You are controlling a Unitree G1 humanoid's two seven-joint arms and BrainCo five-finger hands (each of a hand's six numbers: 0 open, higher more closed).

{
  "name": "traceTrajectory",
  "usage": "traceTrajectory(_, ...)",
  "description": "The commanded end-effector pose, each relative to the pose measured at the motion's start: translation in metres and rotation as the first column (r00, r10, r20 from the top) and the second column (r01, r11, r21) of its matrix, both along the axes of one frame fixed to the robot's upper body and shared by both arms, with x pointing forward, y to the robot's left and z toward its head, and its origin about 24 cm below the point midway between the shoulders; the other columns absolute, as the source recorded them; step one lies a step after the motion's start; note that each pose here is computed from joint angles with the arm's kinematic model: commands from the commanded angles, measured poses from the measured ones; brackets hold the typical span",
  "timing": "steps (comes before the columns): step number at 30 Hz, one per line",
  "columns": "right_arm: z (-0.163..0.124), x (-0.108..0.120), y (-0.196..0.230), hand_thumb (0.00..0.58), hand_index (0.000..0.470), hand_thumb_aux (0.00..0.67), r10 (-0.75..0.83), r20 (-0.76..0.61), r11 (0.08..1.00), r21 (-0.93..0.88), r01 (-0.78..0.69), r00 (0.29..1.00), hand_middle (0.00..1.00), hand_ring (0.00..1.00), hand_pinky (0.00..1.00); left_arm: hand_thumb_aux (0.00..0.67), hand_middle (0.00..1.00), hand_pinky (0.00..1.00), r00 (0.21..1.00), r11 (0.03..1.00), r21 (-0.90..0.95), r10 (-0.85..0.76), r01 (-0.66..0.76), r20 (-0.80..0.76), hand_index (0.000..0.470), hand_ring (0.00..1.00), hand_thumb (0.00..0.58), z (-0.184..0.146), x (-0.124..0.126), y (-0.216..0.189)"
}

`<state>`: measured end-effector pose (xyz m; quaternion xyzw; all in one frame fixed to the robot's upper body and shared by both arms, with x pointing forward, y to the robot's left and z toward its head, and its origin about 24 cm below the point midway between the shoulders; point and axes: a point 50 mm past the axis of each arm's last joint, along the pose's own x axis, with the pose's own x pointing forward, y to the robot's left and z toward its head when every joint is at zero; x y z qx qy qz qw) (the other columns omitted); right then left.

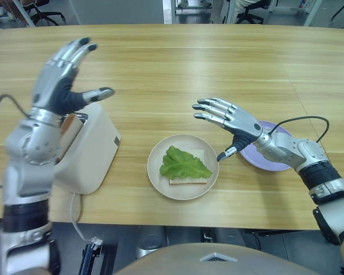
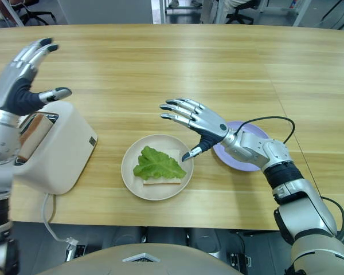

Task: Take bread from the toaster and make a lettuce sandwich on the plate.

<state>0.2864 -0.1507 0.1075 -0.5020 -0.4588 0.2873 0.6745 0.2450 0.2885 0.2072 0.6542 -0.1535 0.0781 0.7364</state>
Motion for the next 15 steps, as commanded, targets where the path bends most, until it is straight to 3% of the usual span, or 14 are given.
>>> traceTrajectory(1, 0.002, 0.000, -0.007, 0.000, 0.000, 0.000, -0.039, 0.010, 0.999, 0.001, 0.039, 0.999, 0.00, 0.00, 0.00, 0.000, 0.00, 0.00, 0.965, 0.967, 0.128, 0.235, -0.220, -0.120, 0.000, 0.00, 0.000, -0.014, -0.012, 0.036)
traceTrajectory(7, -0.002, -0.001, -0.009, 0.000, 0.000, 0.000, -0.056, 0.004, 0.998, -0.014, 0.056, 0.998, 0.00, 0.00, 0.00, 0.000, 0.00, 0.00, 0.899, 0.934, 0.170, 0.349, -0.313, -0.264, 0.000, 0.00, 0.000, -0.033, -0.027, 0.053)
traceTrajectory(15, -0.008, -0.001, -0.008, 0.000, 0.000, 0.000, -0.063, -0.010, 0.997, -0.049, 0.063, 0.998, 0.00, 0.00, 0.00, 0.000, 0.00, 0.00, 0.850, 0.948, 0.201, 0.312, -0.247, -0.425, 0.000, 0.00, 0.000, -0.055, -0.034, 0.047)
